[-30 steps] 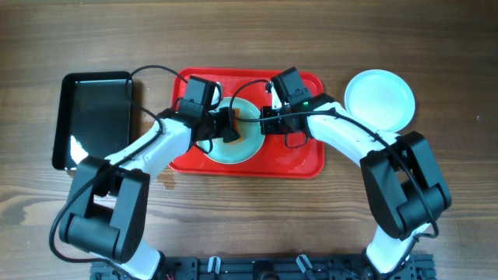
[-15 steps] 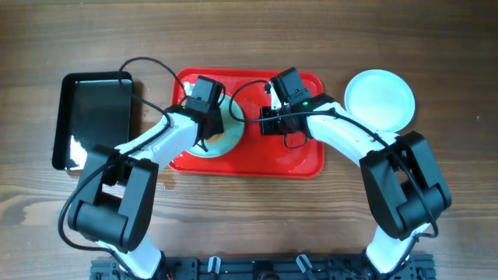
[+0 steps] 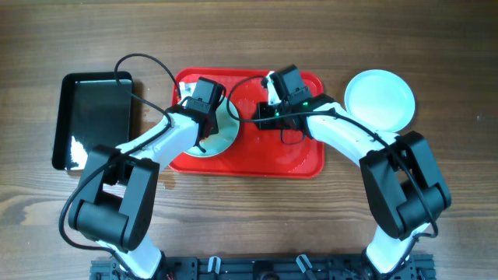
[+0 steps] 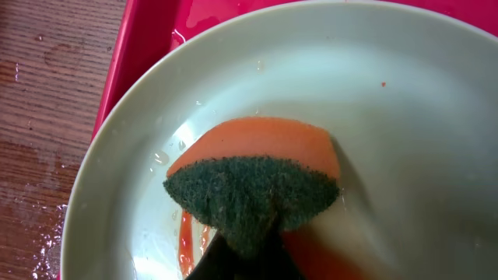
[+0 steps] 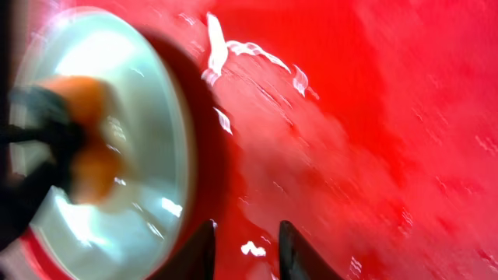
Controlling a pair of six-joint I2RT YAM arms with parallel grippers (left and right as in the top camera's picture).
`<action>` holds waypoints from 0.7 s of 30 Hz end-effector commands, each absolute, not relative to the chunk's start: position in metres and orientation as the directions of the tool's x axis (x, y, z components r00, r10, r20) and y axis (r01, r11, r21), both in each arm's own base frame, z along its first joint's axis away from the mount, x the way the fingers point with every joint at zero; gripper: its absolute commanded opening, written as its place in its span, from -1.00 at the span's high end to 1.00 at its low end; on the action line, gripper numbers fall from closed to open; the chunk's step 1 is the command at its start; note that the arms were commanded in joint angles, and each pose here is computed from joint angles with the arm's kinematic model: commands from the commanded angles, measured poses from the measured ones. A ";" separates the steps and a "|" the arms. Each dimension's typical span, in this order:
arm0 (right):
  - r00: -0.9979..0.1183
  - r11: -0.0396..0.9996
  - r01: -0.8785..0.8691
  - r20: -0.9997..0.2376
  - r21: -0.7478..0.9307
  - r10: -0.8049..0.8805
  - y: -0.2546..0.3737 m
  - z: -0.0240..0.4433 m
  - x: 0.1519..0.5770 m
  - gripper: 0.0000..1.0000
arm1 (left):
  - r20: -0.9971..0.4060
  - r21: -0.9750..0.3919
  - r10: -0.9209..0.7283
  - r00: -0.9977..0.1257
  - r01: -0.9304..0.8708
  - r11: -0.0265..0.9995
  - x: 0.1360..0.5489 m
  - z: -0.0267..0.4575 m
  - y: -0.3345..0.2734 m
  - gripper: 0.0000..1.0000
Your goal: Clean dirty plates on tray and stack at the side
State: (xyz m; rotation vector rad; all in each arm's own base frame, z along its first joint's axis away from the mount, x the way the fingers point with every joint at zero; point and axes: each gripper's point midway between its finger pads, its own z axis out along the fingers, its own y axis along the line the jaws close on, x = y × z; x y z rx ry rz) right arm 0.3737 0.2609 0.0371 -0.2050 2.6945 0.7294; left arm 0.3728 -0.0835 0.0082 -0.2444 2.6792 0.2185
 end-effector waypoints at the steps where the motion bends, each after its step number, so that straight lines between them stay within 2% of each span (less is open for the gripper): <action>1: -0.934 0.818 -0.238 -0.353 0.524 -0.045 0.277 0.039 0.371 0.36 | -0.385 0.179 -0.127 -0.914 -0.209 0.962 0.353 -0.006 -0.070 0.92; 6: -0.903 0.798 -0.295 -0.426 0.525 -0.054 0.295 0.046 0.379 0.31 | -0.378 0.180 -0.126 -0.917 -0.206 0.962 0.352 -0.006 -0.070 0.92; 9: -0.909 0.823 -0.258 -0.415 0.505 -0.030 0.292 0.034 0.383 0.29 | -0.366 0.164 -0.128 -0.922 -0.199 0.966 0.350 -0.008 -0.073 0.92; 14: -0.930 0.802 -0.254 -0.366 0.540 -0.048 0.302 0.023 0.381 0.22 | -0.344 0.122 -0.133 -0.930 -0.185 0.975 0.348 -0.010 -0.081 0.92; 21: -0.924 0.795 -0.270 -0.378 0.544 -0.055 0.316 0.016 0.380 0.21 | -0.310 0.060 -0.139 -0.940 -0.165 0.984 0.344 -0.013 -0.093 0.92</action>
